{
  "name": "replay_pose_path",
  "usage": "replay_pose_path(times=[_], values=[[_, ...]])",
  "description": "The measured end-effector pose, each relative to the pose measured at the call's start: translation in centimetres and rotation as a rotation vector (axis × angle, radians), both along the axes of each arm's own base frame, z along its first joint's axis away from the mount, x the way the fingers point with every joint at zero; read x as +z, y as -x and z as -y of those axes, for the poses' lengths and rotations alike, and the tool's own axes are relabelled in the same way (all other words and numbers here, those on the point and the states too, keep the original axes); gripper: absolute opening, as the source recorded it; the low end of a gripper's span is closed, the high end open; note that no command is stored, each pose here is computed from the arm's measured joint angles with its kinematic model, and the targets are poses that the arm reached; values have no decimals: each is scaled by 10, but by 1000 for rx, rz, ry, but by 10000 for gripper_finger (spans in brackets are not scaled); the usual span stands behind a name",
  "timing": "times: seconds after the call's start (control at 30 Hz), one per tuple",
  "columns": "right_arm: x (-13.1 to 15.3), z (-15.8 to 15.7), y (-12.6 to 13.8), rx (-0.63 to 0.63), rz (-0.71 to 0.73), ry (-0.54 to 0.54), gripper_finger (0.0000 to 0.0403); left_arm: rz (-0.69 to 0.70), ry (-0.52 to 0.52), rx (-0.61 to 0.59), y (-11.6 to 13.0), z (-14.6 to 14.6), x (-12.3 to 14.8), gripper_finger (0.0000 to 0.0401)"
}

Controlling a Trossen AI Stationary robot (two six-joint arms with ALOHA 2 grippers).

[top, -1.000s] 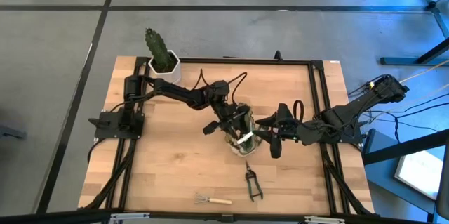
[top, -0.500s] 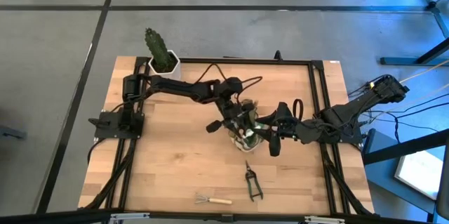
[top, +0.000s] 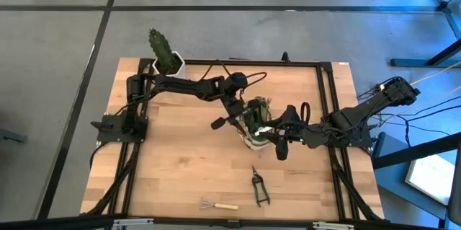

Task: Pick & Place Garden tools in Gardening bag
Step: Put the trowel into the gardening bag

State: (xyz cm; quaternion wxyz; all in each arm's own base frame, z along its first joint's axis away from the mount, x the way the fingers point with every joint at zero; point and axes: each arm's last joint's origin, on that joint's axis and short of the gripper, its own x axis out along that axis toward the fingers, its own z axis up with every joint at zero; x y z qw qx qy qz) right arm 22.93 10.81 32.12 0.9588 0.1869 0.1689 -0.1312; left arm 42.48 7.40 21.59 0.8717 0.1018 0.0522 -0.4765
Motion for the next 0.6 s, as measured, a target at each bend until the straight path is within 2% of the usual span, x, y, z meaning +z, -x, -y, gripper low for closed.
replay_pose_path(times=[0.43, 0.6], values=[[-9, -1, -1, -3, -1, -9, 201, 43, -51, 19, -5, 0, -11, 59], [-9, -1, -1, -2, -3, -5, 201, 84, -111, 92, -8, -5, -9, 59]])
